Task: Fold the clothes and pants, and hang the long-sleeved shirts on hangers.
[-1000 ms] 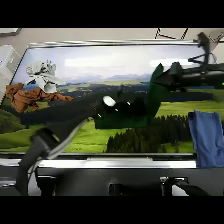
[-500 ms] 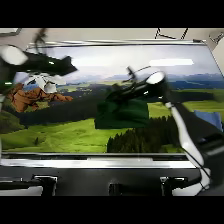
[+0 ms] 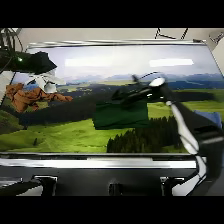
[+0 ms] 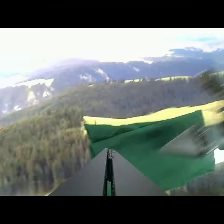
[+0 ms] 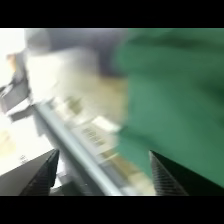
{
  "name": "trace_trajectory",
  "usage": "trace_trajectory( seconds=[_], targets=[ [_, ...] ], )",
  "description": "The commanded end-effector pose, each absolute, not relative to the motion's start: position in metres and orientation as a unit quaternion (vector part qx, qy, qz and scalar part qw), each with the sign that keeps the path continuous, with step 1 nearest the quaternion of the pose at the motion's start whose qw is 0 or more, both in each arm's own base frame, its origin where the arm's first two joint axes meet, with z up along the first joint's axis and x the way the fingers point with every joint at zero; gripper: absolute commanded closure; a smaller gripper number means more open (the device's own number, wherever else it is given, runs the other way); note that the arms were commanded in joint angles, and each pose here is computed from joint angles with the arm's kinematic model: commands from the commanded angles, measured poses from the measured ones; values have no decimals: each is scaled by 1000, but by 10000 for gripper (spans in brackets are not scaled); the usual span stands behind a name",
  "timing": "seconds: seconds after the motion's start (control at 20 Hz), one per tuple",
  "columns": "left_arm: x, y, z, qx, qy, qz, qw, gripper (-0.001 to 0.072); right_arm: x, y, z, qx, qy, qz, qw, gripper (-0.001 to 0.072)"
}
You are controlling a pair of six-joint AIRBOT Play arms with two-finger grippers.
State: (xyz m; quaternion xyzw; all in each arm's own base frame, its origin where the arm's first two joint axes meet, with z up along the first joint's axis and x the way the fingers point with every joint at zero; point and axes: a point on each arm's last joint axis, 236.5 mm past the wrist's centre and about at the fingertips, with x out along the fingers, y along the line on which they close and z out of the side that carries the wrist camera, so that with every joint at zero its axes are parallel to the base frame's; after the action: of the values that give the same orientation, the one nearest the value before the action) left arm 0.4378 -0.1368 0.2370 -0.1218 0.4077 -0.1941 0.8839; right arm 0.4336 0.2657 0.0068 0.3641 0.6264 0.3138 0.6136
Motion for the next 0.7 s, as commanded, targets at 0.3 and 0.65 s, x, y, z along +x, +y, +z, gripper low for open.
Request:
trace_trajectory(
  seconds=[0.3,0.65],
  targets=[
    [431,-132,233,-105,418,-189,882,686,388,66,-87,311,713,110,618,44],
    [422,-142,228,-102,435,-197,873,686,433,130,-93,344,635,185,667,615]
  ],
)
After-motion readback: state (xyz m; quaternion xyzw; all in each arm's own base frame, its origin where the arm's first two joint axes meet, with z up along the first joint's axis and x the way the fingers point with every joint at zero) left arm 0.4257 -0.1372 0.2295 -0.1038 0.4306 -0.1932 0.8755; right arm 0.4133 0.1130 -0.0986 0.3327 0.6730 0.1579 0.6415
